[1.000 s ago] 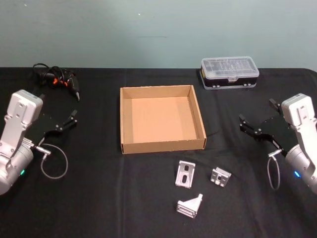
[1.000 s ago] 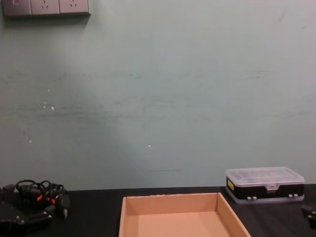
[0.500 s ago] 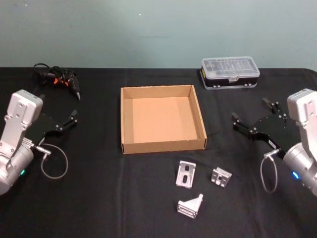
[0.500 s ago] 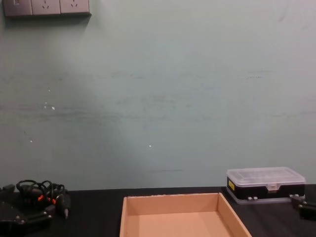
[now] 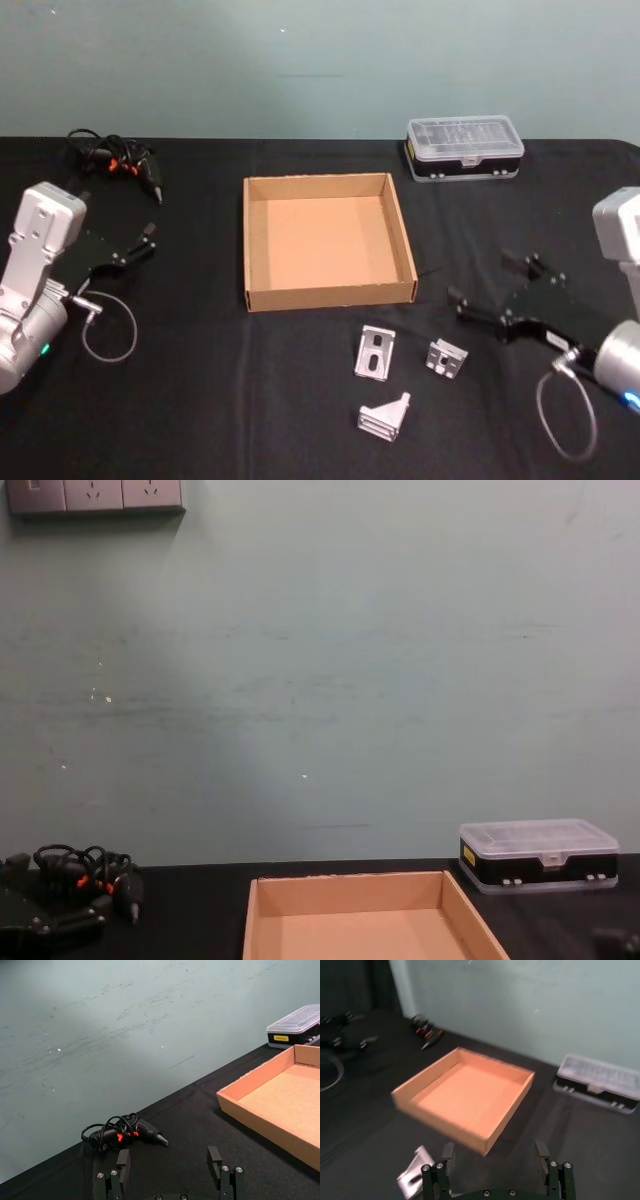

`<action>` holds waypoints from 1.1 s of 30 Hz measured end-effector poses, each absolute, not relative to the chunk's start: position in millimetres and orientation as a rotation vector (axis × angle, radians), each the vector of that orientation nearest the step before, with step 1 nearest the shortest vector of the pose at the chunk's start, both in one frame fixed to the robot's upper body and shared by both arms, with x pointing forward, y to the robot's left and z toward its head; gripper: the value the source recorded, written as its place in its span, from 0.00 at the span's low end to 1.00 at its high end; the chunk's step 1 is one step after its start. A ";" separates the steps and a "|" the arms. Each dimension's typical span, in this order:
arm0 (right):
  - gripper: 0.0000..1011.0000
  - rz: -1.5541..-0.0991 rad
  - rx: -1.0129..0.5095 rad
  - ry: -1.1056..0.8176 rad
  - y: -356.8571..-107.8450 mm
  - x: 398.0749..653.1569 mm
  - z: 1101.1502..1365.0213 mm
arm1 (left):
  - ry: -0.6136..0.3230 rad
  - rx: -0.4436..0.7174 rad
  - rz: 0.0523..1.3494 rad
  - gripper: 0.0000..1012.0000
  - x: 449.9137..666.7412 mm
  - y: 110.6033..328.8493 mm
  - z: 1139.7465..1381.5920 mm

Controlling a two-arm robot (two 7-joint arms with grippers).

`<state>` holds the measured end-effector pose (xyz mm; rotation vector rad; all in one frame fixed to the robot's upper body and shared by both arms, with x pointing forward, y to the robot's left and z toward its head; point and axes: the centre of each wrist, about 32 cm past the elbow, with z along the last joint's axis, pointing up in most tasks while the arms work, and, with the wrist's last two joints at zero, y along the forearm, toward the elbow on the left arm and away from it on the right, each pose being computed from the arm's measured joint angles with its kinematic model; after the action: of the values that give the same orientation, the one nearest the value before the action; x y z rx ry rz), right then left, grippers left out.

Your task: Use one hand to pick up the angle iron from the table and place it into the box.

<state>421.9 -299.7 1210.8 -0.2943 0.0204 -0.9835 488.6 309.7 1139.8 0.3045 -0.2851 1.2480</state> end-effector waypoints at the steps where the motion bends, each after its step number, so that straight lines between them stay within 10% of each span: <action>1: 0.99 -0.973 -0.310 0.028 -300.0 419.3 1213.2 | -0.285 0.304 1.248 1.00 488.6 309.6 1139.7; 33: 0.99 -0.837 -0.620 0.106 -271.0 428.4 1202.6 | -0.285 0.304 1.248 1.00 488.6 309.7 1139.8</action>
<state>428.4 -271.0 1202.6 -0.6201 0.1062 -0.8369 488.6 309.7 1139.8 0.3045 -0.2850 1.2479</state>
